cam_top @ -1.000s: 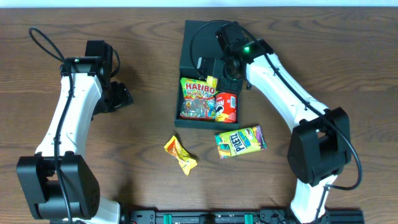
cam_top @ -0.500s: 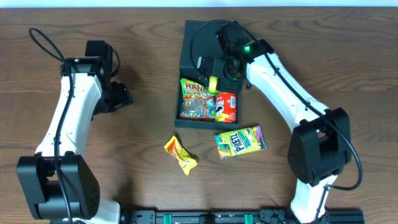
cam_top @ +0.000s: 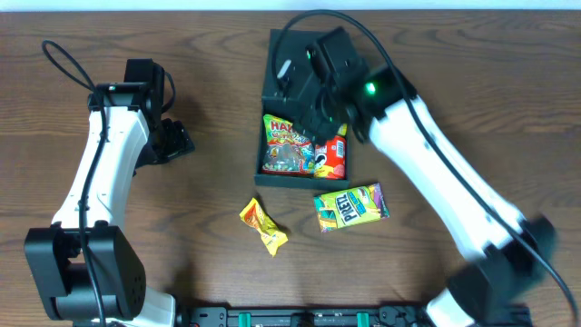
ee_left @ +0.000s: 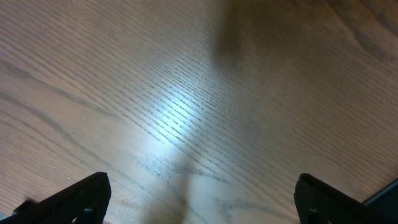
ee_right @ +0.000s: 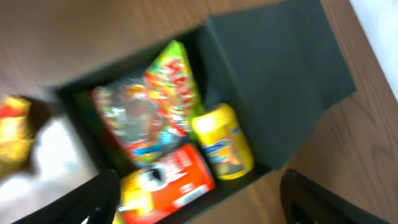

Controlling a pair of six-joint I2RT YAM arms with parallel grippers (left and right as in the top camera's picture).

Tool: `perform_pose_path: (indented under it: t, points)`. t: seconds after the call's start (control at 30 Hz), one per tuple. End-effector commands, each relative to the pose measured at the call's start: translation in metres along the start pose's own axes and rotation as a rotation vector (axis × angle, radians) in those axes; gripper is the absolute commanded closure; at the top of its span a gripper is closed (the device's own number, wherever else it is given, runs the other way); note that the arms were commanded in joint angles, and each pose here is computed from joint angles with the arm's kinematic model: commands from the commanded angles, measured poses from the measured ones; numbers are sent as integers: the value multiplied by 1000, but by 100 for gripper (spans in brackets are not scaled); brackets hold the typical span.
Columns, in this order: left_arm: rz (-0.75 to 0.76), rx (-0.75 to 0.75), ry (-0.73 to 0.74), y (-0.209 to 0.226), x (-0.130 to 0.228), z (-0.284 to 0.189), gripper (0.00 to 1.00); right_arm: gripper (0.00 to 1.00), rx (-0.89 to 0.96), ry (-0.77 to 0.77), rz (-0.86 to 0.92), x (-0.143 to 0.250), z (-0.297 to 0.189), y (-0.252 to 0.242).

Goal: Pack container
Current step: 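Release the Mentos bottle and move the right gripper to the Pretzel box, then grasp the yellow Pretzel box with the right gripper and lift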

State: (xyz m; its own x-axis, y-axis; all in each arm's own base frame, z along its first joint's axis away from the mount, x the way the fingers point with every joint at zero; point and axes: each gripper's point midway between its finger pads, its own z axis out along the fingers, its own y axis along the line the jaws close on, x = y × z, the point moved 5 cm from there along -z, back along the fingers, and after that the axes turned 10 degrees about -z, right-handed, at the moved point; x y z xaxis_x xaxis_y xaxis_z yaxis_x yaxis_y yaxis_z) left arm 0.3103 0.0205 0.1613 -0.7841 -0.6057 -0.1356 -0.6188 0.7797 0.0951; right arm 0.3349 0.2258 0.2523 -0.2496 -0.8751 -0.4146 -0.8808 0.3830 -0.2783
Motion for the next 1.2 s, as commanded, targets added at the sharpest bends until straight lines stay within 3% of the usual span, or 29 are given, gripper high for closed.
perform_pose_path:
  t: [0.0, 0.17, 0.3, 0.4, 0.5, 0.57, 0.8, 1.03, 1.17]
  points:
    - [-5, -7, 9, 1, 1, 2, 5, 13, -49, -13, -20, 5, -15, 43]
    - [-5, -7, 9, 1, 1, 2, 5, 11, -124, -7, -55, 16, -27, 105]
    - [-6, -7, 9, 1, 1, 2, 5, 12, -163, 39, 141, 27, -26, 134]
    - [-5, -6, 9, 1, 1, 2, 5, 10, -92, 114, 305, 44, -18, 139]
    - [-6, -7, 9, 1, 1, 2, 5, 1, 23, 178, 270, 67, -11, 144]
    - [-5, -7, 9, 1, 1, 2, 5, 1, 79, 198, 273, 76, -11, 145]
    - [-6, -7, 9, 1, 1, 2, 5, 1, 120, 212, 585, 92, -26, 147]
    - [-6, -7, 9, 1, 1, 2, 5, 1, 247, 309, 753, 121, -27, 144]
    - [-6, -7, 9, 1, 1, 2, 5, 5, 94, 262, 736, 109, -12, 160]
